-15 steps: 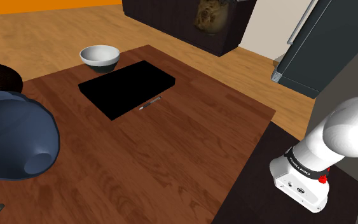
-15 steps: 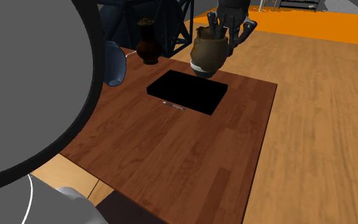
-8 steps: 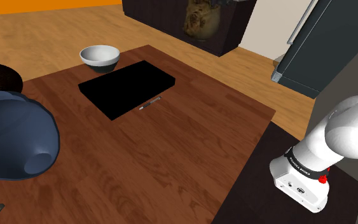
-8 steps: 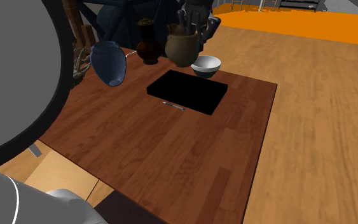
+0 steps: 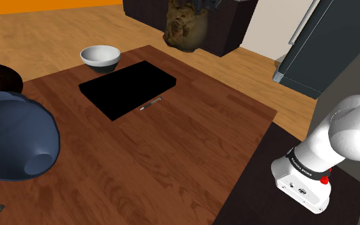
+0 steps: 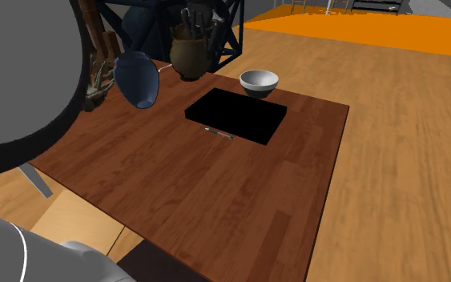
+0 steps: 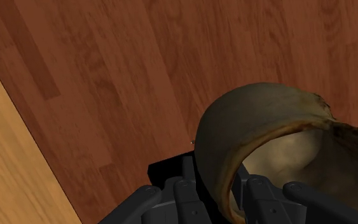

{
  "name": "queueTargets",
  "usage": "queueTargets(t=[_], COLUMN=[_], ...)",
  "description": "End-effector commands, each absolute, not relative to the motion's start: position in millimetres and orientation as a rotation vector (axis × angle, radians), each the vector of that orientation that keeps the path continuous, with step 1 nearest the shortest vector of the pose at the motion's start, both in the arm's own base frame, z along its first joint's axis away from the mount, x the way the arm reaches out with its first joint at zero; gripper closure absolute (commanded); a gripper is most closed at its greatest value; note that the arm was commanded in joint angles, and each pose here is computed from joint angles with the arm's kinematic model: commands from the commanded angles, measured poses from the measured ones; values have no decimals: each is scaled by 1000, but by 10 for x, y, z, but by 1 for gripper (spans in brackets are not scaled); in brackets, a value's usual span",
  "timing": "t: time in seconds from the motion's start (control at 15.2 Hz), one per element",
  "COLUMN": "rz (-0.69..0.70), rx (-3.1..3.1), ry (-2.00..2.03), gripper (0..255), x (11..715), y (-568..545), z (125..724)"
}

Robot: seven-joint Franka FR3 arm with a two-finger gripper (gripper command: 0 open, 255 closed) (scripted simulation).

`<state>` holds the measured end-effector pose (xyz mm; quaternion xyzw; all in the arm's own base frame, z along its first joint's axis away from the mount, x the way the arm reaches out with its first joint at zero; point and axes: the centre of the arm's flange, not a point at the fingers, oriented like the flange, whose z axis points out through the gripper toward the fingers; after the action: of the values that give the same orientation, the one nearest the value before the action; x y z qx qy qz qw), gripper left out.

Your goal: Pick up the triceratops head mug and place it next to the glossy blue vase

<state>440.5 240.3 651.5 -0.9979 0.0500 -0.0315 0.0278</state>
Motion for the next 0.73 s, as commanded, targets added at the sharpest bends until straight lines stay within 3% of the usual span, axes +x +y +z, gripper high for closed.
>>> queueTargets(t=[0.0,0.66], rz=[-98,-98], rx=[-3080,-3080], ry=[157,157], gripper=[255,255], x=[4309,3852], y=[2661,3900], z=[6518,6520])
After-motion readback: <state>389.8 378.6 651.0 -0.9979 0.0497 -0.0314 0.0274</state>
